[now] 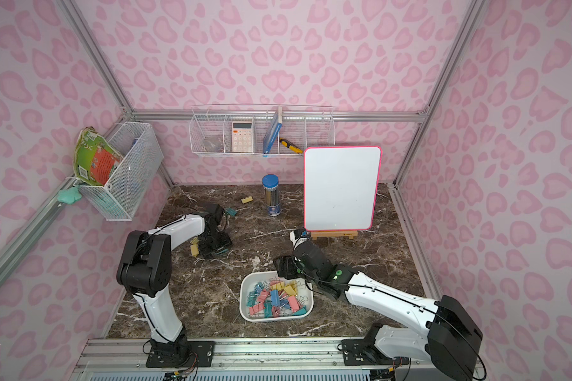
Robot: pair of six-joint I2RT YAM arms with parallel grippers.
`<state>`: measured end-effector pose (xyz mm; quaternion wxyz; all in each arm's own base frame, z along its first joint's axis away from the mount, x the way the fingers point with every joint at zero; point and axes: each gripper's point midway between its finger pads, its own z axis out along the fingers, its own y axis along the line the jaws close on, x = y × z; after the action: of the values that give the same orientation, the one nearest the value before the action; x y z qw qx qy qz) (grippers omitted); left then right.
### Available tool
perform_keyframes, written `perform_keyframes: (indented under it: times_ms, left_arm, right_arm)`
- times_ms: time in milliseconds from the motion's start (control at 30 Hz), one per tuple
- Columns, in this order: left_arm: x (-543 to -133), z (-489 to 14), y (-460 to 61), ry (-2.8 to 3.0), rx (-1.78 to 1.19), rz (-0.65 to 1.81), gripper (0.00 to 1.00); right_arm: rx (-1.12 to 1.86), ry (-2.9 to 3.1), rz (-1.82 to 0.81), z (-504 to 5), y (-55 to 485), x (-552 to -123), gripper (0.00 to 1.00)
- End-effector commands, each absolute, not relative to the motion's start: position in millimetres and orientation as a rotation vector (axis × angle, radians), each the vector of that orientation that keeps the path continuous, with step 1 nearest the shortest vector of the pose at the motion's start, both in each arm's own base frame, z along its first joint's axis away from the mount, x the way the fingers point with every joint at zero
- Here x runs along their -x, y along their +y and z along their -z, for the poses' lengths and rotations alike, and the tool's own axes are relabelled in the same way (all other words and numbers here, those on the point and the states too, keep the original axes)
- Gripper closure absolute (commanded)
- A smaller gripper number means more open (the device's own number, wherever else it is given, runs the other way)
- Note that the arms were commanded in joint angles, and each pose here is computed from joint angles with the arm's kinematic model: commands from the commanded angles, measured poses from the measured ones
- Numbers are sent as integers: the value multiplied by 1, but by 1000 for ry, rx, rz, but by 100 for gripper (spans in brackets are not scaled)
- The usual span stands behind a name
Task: Put the binder clips in the storage box
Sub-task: Pick up the binder clip at the center of the board, then place the binder clip in the storage box.
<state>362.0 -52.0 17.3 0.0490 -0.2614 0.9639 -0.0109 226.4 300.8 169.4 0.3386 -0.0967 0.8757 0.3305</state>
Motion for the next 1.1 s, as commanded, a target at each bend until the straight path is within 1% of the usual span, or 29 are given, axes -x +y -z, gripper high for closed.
perform_keyframes:
  times_ms: [0, 100, 200, 233, 367, 533, 633, 700, 833, 967, 1067]
  left_arm:
    - [-358, -16, -48, 2965, 765, -51, 31]
    - [-358, -17, -48, 2971, 739, -86, 38]
    - [-357, -20, -48, 2972, 731, -89, 48]
    - [-356, -22, -49, 2973, 728, -79, 50]
    - [-354, -37, -58, 2975, 707, 0, 54]
    - [-349, -79, -87, 2960, 624, 226, 54]
    - [-335, -114, -112, 2972, 476, 368, 54]
    - [-320, -138, -131, 2968, 331, 440, 54]
    - [-286, -183, -167, 2879, 40, 640, 56]
    - [-249, -213, -208, 2743, -273, 774, 56]
    - [-217, -223, -243, 2653, -488, 905, 56]
  right_arm:
    - [249, 2255, -885, -176, 306, -229, 25]
    - [244, 2255, -889, -177, 306, -229, 25]
    - [242, 2256, -889, -177, 306, -229, 25]
    - [240, 2258, -889, -177, 306, -229, 25]
    - [223, 2257, -886, -175, 303, -230, 24]
    - [153, 2261, -894, -172, 286, -240, 20]
    - [110, 2245, -910, -171, 267, -248, 16]
    - [81, 2225, -905, -172, 253, -254, 10]
    - [28, 2210, -908, -174, 233, -264, 4]
    - [2, 2174, -895, -181, 226, -273, 2]
    - [-33, 2156, -888, -185, 222, -282, 2]
